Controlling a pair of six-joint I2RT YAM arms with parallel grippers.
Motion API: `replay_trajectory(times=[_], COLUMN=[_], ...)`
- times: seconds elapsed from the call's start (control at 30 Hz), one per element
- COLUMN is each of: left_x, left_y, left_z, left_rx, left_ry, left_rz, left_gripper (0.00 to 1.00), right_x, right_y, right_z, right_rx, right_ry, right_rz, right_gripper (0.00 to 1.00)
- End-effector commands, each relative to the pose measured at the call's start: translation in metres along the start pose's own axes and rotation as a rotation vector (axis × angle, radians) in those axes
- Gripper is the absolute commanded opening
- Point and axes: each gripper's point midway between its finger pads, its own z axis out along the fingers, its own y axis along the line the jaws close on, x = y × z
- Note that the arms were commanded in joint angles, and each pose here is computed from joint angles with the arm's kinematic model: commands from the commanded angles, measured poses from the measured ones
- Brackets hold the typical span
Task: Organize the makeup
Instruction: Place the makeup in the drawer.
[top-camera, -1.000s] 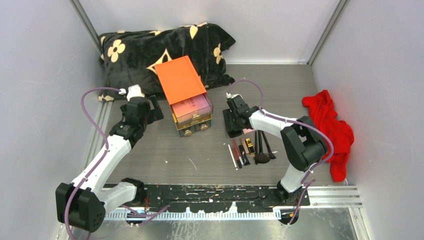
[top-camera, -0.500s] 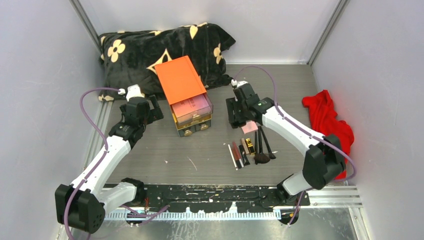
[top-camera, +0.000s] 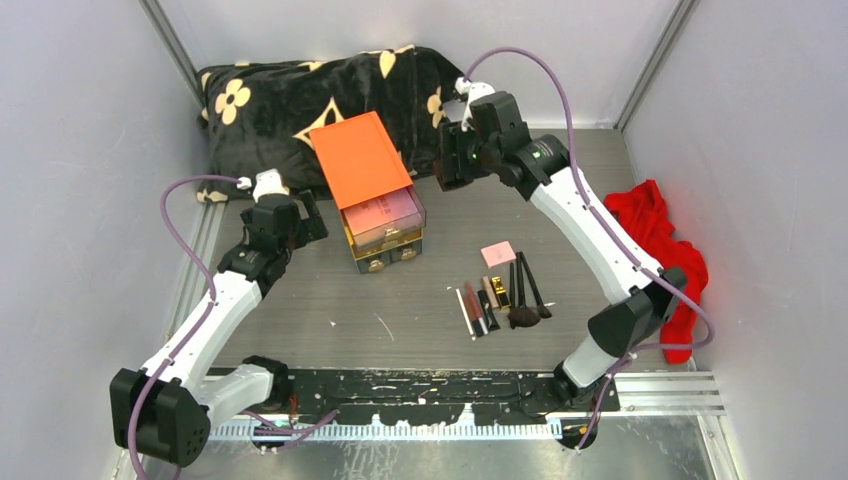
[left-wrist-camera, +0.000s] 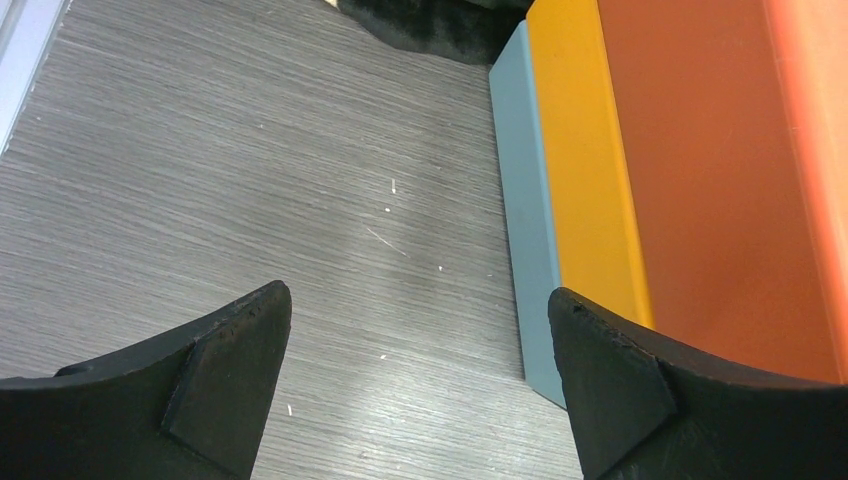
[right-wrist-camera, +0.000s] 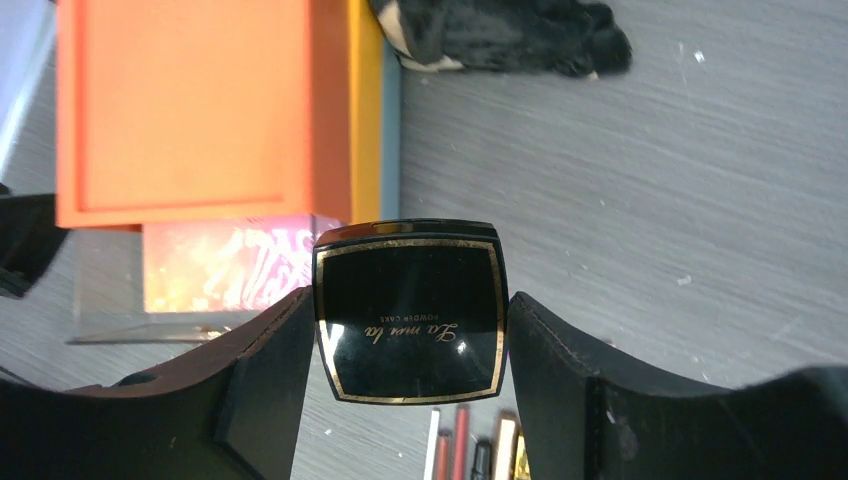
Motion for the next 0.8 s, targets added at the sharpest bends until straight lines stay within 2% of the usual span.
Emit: replay_trajectory(times=[0.0, 0.4, 0.77], left_x=[-0.013, -0.01, -0.01], left_y=[-0.006, -0.005, -0.004], left_z=[-0.004, -0.003, -0.003], left_rx=[0.027, 0.026, 0.023], left_ry=[-0.035, -0.029, -0.031], left_rz=[-0.027, -0.019, -0.011], left_gripper=[1.0, 1.0, 1.0], right_x=[-0.024, -0.017, 0.016], right_y=[0.033, 0.109, 0.11], right_z=[-0.001, 0.026, 0.039], right_rx=[-0.105, -0.209, -0.187], right_ry=[-0.025, 0.004, 0.076], right_rz=[-0.014, -0.083, -0.089], right_gripper=[0.04, 0.04, 0.06])
